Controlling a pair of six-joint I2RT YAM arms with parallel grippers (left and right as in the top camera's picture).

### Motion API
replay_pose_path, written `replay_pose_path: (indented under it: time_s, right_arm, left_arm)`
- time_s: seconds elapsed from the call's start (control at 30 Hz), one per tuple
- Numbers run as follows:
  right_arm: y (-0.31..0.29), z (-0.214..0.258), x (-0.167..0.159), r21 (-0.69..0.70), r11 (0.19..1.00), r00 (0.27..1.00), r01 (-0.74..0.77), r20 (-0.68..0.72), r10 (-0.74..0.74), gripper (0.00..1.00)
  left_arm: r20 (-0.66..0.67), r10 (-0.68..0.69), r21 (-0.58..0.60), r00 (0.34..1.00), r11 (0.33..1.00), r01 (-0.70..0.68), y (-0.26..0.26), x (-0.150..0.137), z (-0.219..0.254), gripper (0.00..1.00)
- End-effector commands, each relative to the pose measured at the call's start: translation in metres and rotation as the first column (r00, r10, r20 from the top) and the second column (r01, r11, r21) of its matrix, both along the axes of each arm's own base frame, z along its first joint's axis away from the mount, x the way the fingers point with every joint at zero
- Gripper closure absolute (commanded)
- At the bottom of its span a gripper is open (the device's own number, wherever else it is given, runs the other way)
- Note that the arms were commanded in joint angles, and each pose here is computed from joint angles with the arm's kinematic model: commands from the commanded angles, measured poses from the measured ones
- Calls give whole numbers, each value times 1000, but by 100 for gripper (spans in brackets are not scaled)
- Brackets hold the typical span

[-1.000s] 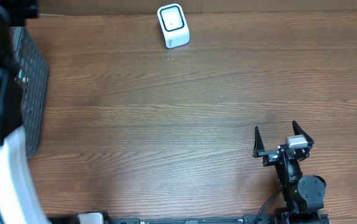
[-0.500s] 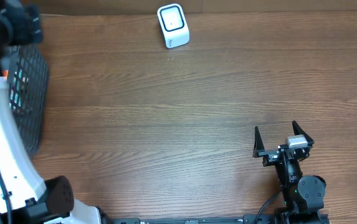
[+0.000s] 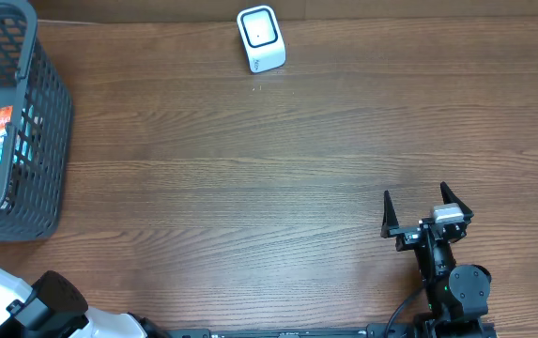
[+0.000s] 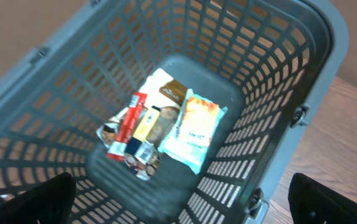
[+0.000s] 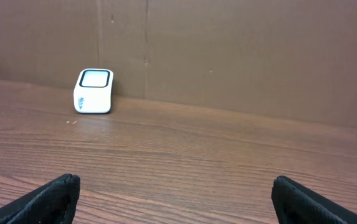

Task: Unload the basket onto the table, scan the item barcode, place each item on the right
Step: 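Raise the left gripper and move it over the grey basket, then reach into the basket and grasp the orange-and-teal wipes pack with left gripper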

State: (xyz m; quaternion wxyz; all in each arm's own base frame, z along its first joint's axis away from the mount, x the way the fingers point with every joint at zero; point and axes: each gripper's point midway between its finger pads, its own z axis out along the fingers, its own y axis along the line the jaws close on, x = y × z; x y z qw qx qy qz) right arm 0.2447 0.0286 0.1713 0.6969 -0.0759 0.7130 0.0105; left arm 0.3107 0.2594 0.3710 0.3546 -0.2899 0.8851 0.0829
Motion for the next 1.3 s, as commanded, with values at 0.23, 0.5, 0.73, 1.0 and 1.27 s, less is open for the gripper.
replay_pose_path:
  time_s: [0.23,0.5,0.73,1.0,1.27]
  right_arm:
    - [-1,-2,0,-3,1000,1000,1,5,-1,0]
    - [-1,-2,0,-3,1000,1000,1,5,-1,0]
    - [-1,-2,0,-3,1000,1000,1,5,-1,0]
    - [-1,-2,0,-3,1000,1000,1,5,-1,0]
    - [-1,-2,0,-3,1000,1000,1,5,-1,0]
  left_arm:
    - [-107,-32,-185,994,983,12,-7,9,-84,0]
    - [-89,-37,-158,995,987,23,3,19,-95,1]
    - [-123,-150,-78,981,987,141,12,28,-103,3]
    - [-236,-257,-136,937,964,231,26,42,-164,2]
    - [-248,-354,-101,901,935,340,37,60,-187,0]
